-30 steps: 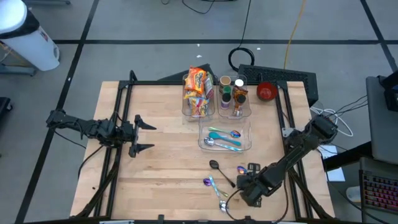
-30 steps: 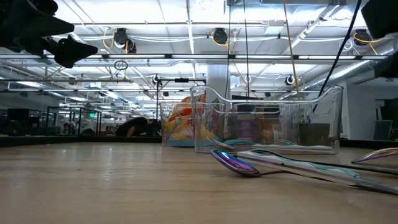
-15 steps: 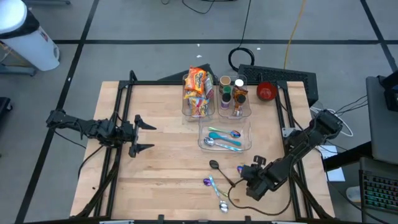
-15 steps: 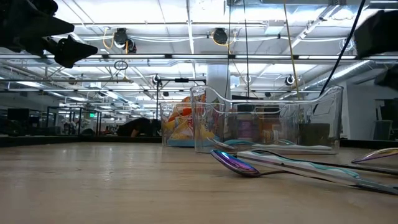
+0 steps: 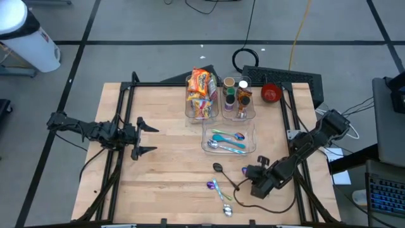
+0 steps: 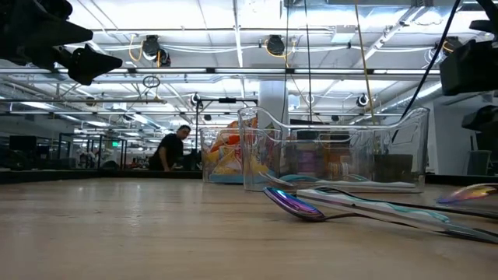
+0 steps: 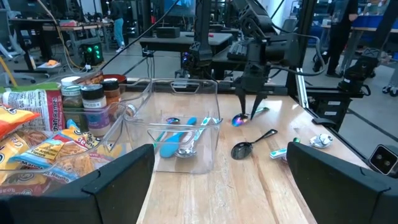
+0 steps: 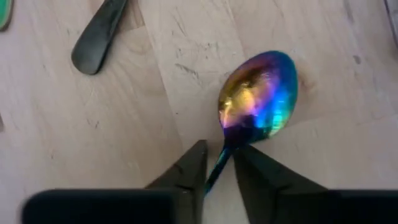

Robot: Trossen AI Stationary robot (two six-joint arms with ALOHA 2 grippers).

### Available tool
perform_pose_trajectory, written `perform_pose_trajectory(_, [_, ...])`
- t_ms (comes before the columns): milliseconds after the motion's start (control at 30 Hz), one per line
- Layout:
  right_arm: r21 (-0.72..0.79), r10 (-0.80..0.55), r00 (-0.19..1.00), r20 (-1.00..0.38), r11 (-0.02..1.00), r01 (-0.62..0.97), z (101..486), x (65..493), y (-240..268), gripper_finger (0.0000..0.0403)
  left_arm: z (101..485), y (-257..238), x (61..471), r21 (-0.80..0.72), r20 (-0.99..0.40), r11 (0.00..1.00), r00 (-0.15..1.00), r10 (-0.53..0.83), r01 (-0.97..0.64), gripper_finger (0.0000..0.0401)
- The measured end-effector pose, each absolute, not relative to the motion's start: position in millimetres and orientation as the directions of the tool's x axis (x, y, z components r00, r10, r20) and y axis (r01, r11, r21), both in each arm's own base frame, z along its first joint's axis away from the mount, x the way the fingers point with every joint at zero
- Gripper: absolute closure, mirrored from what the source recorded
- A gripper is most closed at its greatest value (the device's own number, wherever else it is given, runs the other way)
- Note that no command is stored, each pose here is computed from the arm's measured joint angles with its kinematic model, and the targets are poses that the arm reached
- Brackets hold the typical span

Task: Pick & Place Food Item
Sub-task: Put the right blue green spoon into the bottom transparent bin

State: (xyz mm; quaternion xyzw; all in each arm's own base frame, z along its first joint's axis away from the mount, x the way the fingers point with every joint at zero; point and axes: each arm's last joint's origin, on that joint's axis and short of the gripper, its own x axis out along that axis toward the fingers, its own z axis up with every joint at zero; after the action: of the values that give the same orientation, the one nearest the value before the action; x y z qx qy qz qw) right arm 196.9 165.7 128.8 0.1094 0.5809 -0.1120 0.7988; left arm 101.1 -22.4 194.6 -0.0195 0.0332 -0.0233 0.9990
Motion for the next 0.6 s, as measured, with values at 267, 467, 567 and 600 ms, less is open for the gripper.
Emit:
perform_pose_trajectory(267, [0.056,-0.044,0.353,-0.935,0.962,0.267,142,194,162,0.0393,195,-22,101,-0.041,-0.066,0.998,0.997,-0.048,0.045,0.0027])
perform_pose_trajectory(467, [0.143,0.031,0.497,-0.867,0.971,0.190,177,192,158,0.0399,195,-22,101,-0.041,-0.065,0.998,0.997,-0.048,0.045,0.0027])
perform_pose_trajectory(567, [0.182,0.082,0.609,-0.789,0.978,0.104,199,191,156,0.0401,195,-22,101,-0.041,-0.065,0.998,0.997,-0.048,0.045,0.0027])
perform_pose_trajectory(600, [0.189,0.099,0.652,-0.752,0.980,0.069,207,191,156,0.0401,195,-22,101,-0.041,-0.065,0.998,0.997,-0.048,0.045,0.0027])
